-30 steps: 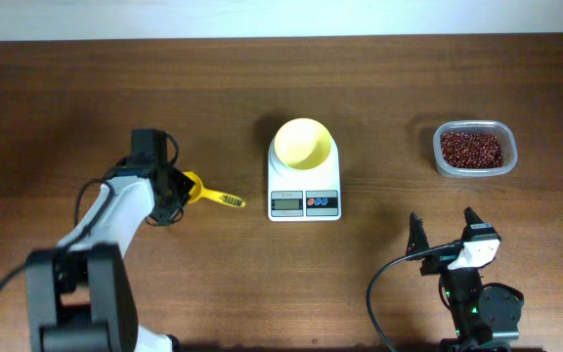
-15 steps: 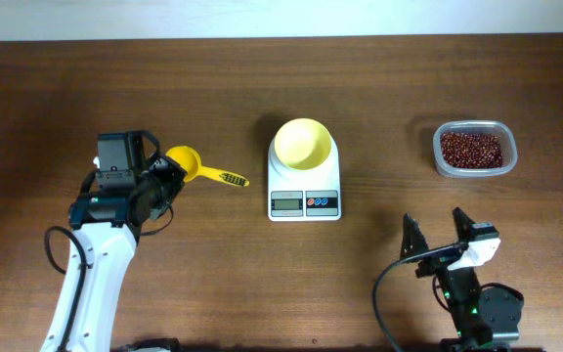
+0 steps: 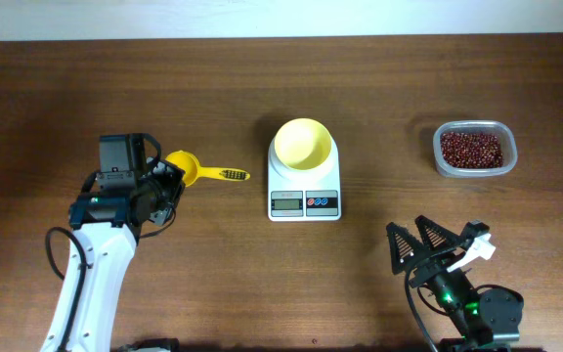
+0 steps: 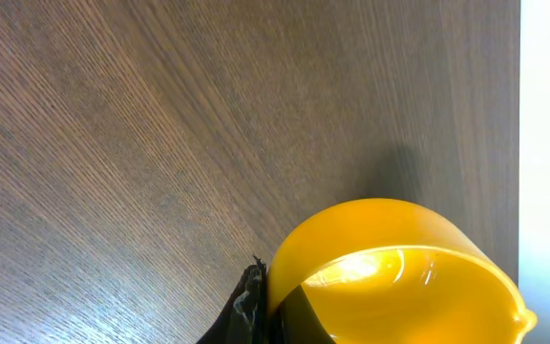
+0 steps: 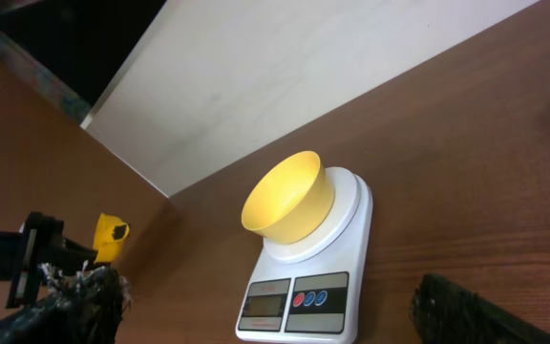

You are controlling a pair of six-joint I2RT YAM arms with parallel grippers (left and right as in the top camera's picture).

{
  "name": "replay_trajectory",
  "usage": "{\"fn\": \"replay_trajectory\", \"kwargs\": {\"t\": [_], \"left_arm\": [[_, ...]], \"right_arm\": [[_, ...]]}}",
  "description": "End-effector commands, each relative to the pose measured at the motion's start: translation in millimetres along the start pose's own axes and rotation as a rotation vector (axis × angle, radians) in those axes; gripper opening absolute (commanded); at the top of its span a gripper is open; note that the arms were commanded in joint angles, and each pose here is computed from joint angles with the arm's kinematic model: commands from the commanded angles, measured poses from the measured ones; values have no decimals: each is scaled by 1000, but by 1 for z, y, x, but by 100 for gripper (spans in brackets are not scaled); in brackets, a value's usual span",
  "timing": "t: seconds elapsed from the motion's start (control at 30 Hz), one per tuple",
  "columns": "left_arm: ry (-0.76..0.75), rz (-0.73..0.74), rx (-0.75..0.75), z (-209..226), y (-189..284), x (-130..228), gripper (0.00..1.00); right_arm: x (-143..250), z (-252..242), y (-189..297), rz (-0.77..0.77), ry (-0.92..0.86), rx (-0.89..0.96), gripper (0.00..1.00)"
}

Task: Scoop item into bowl and weigh 50g on scale

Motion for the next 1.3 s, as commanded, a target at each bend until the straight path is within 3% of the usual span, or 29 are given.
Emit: {"fn": "replay_trajectory", "kwargs": {"t": [0.0,0.27,0.43,0.53,0.7,0.87,1.1,1.27], "left_arm": [[15,-6,27,-6,7,-1,0],[15,-10,28,-6,7,-2,0],[22,-10,29,-6,7,-2,0],[22,-8,29,-6,7,-2,0],[20,35,57,-9,7,2,0],[26,78,48,-6,7,8,0],[33,161,19,-1,8,20,0],[-51,210,31,-13,6,43,0]], "right_arm": [[-2,2,1,-14,-49,-11,99],[-30,33,-1,3,-75,-27,99],[-43,45,-34,249,-180,-16,99],[-41,52,-53,436,-234,-131,99],[-24,40,-84,583,-361,-191,99],[-2,75,-112,598,-205,-397,99],[17,78,-124,562,-206,-321,99],[33,90,-124,564,-139,-330,100]]}}
Point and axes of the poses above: each gripper's point midway between its finger pads, its own y axis back along the fingers, its own z axis along the line the jaws close on, x = y × z, the point moved 8 cm from there along y, back along the fingers, and after that the axes turned 7 degrees about -y, right-handed, at the moved point
